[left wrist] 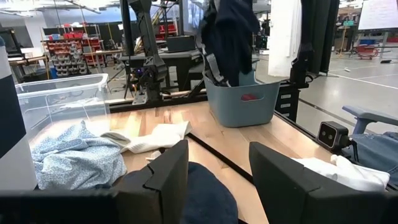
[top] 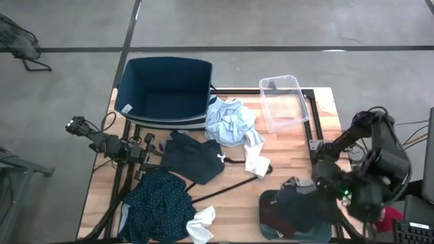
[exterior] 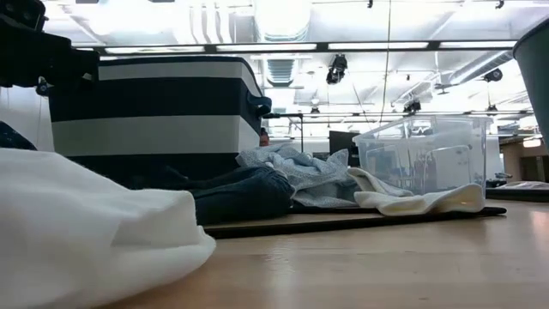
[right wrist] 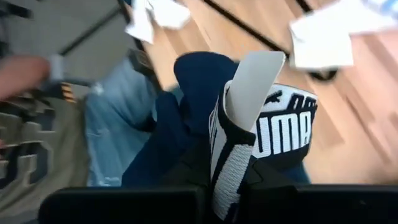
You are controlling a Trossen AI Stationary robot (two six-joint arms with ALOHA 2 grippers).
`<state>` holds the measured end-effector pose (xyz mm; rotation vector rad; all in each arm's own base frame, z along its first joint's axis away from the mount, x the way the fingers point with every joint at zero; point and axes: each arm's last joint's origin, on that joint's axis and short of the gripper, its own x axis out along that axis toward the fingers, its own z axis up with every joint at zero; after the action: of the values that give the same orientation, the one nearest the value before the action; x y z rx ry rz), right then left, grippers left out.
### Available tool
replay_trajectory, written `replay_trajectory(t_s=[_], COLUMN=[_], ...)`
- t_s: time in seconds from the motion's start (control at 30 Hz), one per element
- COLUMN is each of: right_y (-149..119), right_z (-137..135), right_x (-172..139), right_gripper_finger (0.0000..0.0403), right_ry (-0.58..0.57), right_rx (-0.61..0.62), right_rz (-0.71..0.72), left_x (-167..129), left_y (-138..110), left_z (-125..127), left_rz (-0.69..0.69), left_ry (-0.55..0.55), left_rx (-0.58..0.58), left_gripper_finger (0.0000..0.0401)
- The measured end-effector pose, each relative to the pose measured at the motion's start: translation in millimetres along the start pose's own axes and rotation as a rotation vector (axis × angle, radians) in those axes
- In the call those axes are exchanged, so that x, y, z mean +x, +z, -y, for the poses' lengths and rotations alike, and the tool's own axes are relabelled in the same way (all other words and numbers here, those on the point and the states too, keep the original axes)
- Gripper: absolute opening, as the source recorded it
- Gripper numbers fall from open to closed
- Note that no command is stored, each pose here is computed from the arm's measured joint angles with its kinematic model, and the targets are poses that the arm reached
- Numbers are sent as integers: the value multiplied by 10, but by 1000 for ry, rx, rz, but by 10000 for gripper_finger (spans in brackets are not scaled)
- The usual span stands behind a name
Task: Pick & Place Cloths
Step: Put the blue boxer shorts into the green bin, then put the gray shorts into the green bin
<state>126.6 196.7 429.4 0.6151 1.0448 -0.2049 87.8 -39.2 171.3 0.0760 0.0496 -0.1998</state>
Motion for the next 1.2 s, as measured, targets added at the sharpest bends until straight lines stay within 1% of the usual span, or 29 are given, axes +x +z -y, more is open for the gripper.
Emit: replay_trajectory(t_s=[0.13,0.4,0.5,0.6,0.73,0.9,1.2], right_y=[-155,-426,-471,-500,-468,-385,-306], right_z=[-99,-273,-319,-370,-419,-413,-401], right_x=[329,1016,1173,1299,1381,1399,1396], right_gripper_finger=[13,13,13,18,44,87,158], right_ry=[-88,-295,-338,-353,-363,-367,-362], right_rx=[27,-7,-13,-13,-46,-23,-68], right_rz=[-58,-152,-167,-167,-168,-161,-95], left_x=[0,0,0,0,0,0,0], left_y=[0,0,1,1,1,1,1], left_z=[0,0,0,0,0,0,0], left_rz=[0,0,1,1,1,1,1], left_ry=[0,0,0,0,0,0,0], left_rx=[0,0,0,0,0,0,0], left_gripper_finger=[177,177,177,177,177,177,177])
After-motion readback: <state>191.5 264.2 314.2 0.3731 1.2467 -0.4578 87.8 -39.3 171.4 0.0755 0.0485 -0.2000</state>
